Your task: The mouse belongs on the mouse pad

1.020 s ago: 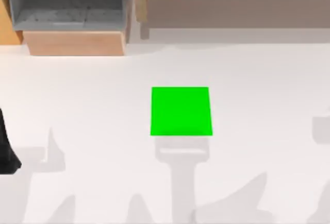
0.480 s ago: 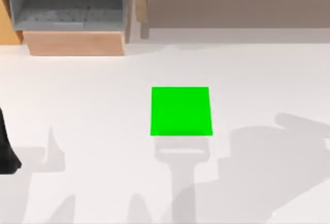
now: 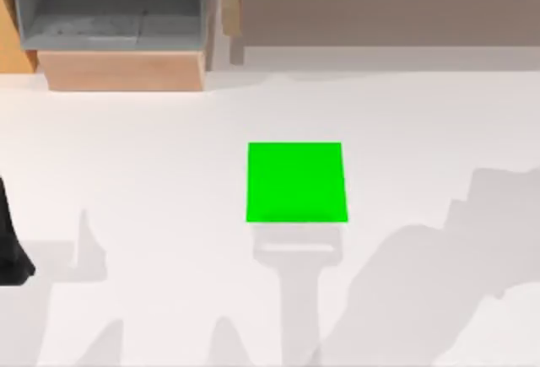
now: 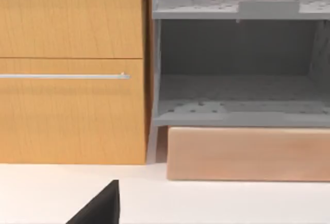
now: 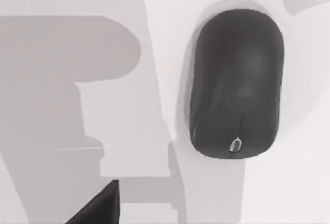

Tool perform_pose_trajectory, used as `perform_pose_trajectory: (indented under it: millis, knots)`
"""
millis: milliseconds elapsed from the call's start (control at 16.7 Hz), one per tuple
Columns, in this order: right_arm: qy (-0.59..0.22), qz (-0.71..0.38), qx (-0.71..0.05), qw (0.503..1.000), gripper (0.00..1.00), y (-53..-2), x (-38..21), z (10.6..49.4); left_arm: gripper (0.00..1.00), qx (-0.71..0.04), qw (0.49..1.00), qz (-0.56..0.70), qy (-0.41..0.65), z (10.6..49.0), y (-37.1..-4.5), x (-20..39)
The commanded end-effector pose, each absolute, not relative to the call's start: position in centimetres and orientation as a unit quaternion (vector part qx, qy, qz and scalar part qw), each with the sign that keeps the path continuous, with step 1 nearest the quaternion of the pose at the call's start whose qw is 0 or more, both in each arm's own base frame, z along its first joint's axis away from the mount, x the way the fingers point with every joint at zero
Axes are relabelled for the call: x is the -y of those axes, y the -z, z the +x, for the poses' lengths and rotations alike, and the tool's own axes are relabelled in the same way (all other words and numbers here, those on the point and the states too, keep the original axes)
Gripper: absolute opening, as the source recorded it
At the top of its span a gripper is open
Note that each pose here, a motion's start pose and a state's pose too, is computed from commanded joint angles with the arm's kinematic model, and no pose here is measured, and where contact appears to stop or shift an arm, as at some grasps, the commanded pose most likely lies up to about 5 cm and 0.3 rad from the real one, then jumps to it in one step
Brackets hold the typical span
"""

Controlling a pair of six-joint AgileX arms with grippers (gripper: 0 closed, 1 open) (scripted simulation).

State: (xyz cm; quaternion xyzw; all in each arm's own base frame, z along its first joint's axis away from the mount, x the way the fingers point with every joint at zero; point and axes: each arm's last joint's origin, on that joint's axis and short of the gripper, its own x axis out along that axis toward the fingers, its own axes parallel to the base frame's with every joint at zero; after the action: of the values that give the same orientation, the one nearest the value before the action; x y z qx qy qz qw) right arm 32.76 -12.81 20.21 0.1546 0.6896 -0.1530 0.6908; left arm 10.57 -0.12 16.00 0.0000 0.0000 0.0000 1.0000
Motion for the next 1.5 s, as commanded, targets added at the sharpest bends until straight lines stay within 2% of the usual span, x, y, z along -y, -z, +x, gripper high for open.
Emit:
perform_pose_trajectory:
  millis: [360, 840, 1140, 1500]
  knots:
    - [0.152, 0.154, -0.691, 0.690, 1.00, -19.0, 12.7, 32.9, 1.00, 0.000, 1.000, 0.000, 0.000, 10.6, -16.0, 0.1]
    - [0.153, 0.154, -0.689, 0.692, 1.00, -10.6, 12.8, 32.8, 1.00, 0.000, 1.000, 0.000, 0.000, 10.6, -16.0, 0.1]
    - [0.153, 0.155, -0.690, 0.691, 1.00, -10.2, 12.8, 32.8, 1.00, 0.000, 1.000, 0.000, 0.000, 10.6, -16.0, 0.1]
    - [0.153, 0.155, -0.690, 0.691, 0.55, -10.2, 12.8, 32.8, 1.00, 0.000, 1.000, 0.000, 0.000, 10.6, -16.0, 0.1]
